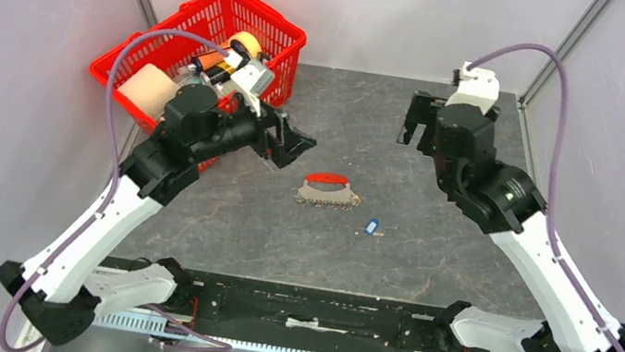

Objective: Put the keys on the keyring

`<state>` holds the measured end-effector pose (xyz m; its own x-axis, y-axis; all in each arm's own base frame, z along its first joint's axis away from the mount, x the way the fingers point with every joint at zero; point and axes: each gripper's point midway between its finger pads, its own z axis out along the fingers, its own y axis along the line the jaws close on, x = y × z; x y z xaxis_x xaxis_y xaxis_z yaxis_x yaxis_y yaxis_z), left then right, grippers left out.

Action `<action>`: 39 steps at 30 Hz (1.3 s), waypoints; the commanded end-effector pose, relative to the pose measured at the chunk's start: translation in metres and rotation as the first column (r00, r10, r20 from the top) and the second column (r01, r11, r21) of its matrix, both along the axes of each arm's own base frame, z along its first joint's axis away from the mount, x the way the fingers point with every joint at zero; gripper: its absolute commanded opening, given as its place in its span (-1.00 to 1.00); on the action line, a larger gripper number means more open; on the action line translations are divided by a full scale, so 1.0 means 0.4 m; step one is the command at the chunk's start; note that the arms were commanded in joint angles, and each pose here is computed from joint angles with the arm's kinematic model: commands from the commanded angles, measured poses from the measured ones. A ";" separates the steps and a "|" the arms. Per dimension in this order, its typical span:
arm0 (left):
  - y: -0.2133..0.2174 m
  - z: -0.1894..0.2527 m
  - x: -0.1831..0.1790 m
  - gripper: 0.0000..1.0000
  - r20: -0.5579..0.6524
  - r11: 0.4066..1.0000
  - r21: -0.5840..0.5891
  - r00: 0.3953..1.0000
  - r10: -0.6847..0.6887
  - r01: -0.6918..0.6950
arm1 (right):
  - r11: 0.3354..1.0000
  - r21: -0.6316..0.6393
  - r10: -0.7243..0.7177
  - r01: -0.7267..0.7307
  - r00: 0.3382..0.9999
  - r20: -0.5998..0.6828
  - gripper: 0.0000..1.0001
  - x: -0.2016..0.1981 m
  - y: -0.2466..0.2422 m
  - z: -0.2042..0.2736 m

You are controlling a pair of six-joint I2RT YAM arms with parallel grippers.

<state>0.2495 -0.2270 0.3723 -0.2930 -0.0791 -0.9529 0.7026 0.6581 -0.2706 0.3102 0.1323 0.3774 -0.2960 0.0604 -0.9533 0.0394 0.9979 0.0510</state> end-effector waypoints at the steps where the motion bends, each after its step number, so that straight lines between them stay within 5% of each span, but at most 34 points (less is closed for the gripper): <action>1: -0.033 0.033 0.036 0.97 0.026 0.998 0.053 0.999 0.027 -0.028 | 0.991 0.133 -0.010 0.008 1.000 0.012 0.98 -0.035 -0.006 0.018; 6: -0.026 -0.039 0.102 0.97 -0.047 0.975 0.200 0.993 0.105 -0.094 | 0.984 0.076 0.167 -0.159 0.980 -0.105 0.99 -0.078 0.041 -0.042; 16: -0.077 -0.104 0.093 0.97 -0.113 0.989 0.145 0.993 0.029 -0.012 | 0.966 0.068 0.249 -0.249 0.968 0.000 0.99 -0.120 0.022 -0.060; 22: -0.108 -0.219 0.104 0.97 -0.240 0.986 0.168 0.970 0.026 0.016 | 0.966 0.032 0.259 -0.257 0.962 -0.086 0.98 -0.130 0.021 -0.123; 31: -0.079 -0.447 0.147 0.86 -0.385 0.951 0.292 0.898 0.213 -0.100 | 0.966 0.048 0.257 -0.252 0.938 -0.233 0.98 -0.130 0.052 -0.257; 39: -0.023 -0.593 0.173 0.76 -0.393 0.882 0.438 0.845 0.363 -0.175 | 0.927 0.149 0.375 -0.345 0.876 -0.304 0.98 -0.148 0.132 -0.311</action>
<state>0.3031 -0.2406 0.1440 -0.7261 0.1550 -0.6699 0.4089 0.8806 -0.2394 0.2539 0.1659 0.2559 -0.5798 -0.0582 -0.8127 -0.2468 0.9631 0.1071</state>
